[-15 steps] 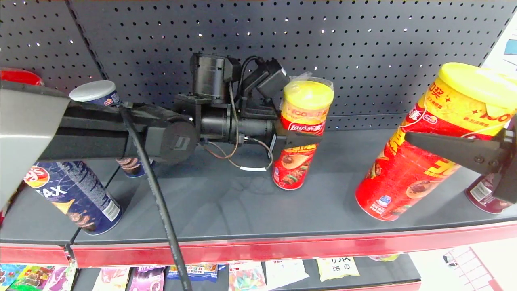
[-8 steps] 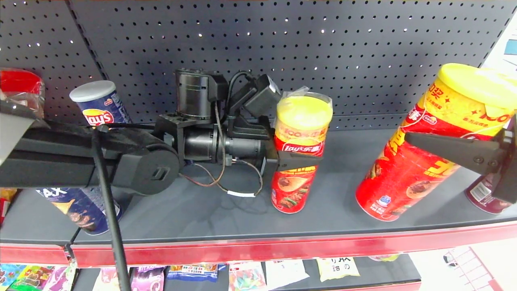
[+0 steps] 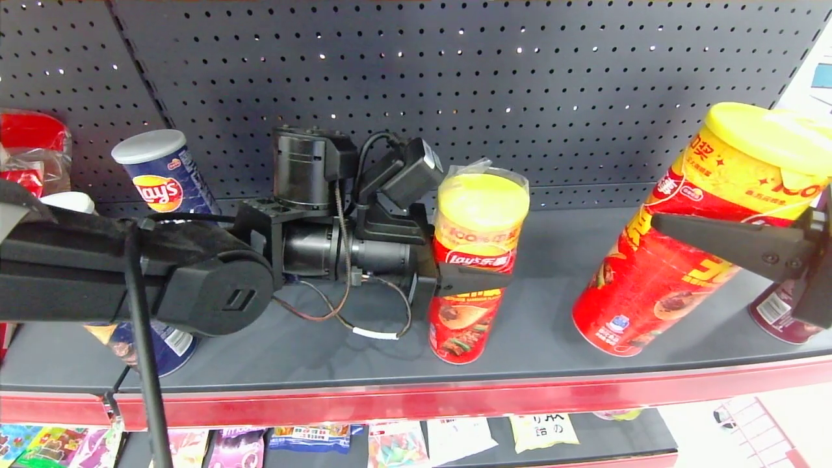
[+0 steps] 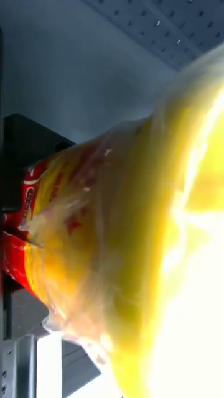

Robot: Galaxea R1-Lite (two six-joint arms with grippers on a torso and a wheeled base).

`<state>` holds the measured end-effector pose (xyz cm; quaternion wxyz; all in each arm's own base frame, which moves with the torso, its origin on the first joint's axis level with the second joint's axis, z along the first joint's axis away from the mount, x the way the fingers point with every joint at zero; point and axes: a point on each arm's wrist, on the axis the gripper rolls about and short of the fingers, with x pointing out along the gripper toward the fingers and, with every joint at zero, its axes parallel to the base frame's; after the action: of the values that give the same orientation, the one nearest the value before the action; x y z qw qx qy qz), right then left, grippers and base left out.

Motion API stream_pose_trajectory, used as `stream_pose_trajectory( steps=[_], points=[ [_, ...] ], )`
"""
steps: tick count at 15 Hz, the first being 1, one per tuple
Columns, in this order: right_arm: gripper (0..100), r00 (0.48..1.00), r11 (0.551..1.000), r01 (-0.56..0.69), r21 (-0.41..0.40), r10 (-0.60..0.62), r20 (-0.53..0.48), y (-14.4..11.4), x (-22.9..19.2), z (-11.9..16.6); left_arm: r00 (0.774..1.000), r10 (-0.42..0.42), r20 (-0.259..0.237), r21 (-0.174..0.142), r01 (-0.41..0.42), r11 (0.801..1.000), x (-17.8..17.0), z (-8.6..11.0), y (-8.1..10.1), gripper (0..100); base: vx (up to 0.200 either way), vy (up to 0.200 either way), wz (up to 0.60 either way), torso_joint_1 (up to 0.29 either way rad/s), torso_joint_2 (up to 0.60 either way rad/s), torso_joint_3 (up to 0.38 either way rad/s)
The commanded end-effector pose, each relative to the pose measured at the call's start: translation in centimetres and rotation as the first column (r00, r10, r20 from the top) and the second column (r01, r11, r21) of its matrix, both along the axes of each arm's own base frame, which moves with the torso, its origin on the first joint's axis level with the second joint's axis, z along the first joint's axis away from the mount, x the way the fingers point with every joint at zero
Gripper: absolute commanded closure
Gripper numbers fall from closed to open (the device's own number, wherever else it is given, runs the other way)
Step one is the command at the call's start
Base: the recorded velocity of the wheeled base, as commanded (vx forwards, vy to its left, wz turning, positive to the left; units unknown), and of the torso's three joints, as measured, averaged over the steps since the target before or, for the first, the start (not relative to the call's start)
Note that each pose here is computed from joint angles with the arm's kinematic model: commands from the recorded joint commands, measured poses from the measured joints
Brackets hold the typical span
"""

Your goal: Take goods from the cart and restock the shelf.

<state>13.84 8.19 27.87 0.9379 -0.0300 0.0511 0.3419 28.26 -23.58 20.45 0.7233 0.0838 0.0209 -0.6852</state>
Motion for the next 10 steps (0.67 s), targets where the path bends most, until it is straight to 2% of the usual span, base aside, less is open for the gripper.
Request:
stream_pose_trajectory(
  steps=[1, 3, 10],
  points=[
    [100, 1.0, 1.0, 0.0, -0.001, 0.0, -0.003, 0.02, 0.03, -0.07, 1.0, -0.001, -0.006, 0.004, 0.001, 1.0, -0.26, -0.09, 0.22, 100, 0.0, 0.0, 0.0, 0.0, 0.0, 0.0],
    [100, 1.0, 1.0, -0.001, 0.0, 0.001, -0.003, 0.02, 0.03, -0.07, 0.999, -0.032, -0.015, 0.002, 0.032, 0.999, -0.48, -0.2, 0.32, 100, 0.0, 0.0, 0.0, 0.0, 0.0, 0.0],
    [100, 1.0, 1.0, -0.001, 0.0, 0.001, -0.003, 0.0, -0.01, -0.09, 0.999, -0.041, -0.02, 0.003, 0.041, 0.999, -0.7, -0.25, 0.48, 100, 0.0, 0.0, 0.0, 0.0, 0.0, 0.0]
  ],
)
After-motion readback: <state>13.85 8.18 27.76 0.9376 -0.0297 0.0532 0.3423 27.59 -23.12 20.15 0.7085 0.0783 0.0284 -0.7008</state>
